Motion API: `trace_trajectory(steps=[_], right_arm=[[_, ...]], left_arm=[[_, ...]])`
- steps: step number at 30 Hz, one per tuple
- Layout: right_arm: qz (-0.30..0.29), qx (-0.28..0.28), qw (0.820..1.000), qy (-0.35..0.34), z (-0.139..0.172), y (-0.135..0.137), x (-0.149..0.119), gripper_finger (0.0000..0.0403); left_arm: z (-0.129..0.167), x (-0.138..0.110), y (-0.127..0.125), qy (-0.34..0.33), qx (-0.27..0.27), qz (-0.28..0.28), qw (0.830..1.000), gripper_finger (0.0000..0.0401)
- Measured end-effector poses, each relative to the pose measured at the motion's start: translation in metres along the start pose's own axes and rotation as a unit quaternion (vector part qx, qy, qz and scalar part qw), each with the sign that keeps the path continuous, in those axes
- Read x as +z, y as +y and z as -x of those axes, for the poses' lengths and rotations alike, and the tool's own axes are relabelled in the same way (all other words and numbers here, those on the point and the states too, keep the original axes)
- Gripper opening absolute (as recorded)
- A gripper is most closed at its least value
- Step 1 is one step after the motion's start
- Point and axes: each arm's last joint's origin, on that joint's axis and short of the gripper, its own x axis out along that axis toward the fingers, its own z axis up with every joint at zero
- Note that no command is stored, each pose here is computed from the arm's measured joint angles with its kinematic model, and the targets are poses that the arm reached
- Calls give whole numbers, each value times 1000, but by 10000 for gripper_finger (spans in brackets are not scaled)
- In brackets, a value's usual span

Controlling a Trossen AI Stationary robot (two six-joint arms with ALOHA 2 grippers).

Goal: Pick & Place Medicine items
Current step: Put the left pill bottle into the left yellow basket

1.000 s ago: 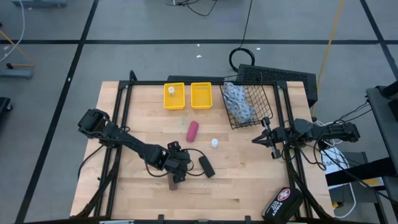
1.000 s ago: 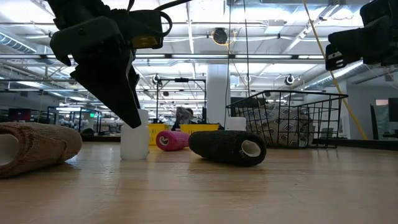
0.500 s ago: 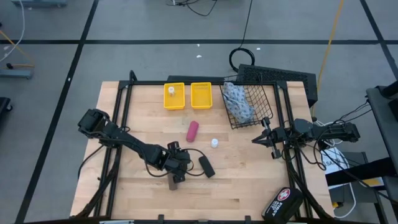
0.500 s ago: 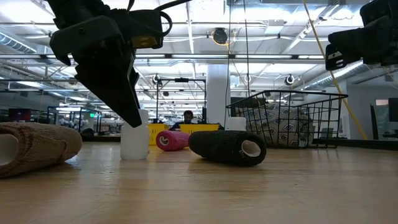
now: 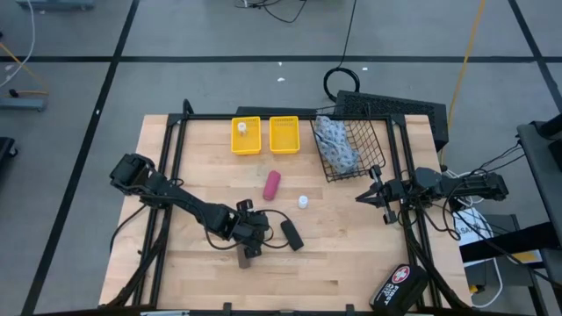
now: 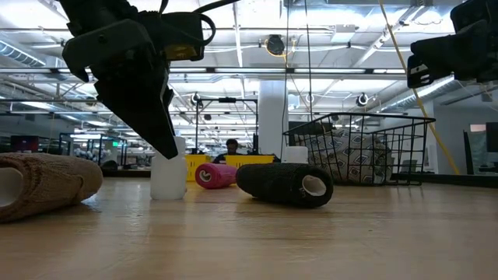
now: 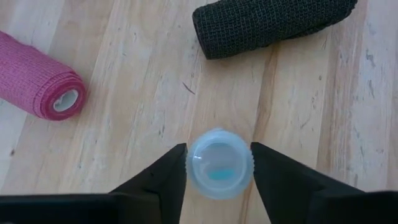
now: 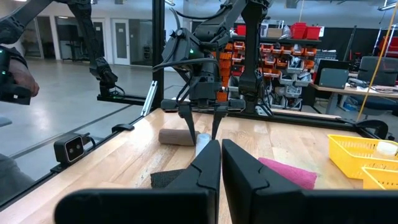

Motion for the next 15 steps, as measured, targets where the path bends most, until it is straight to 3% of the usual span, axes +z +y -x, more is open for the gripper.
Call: trace_trajectory(steps=[7, 15], right_arm=[[0, 0, 1000, 0, 0, 0, 0, 8], [0, 0, 1000, 0, 0, 0, 0, 8]], left_arm=[[0, 0, 0, -1, 0, 1, 1000, 160], [0, 1, 0, -3, 0, 3, 1000, 175]])
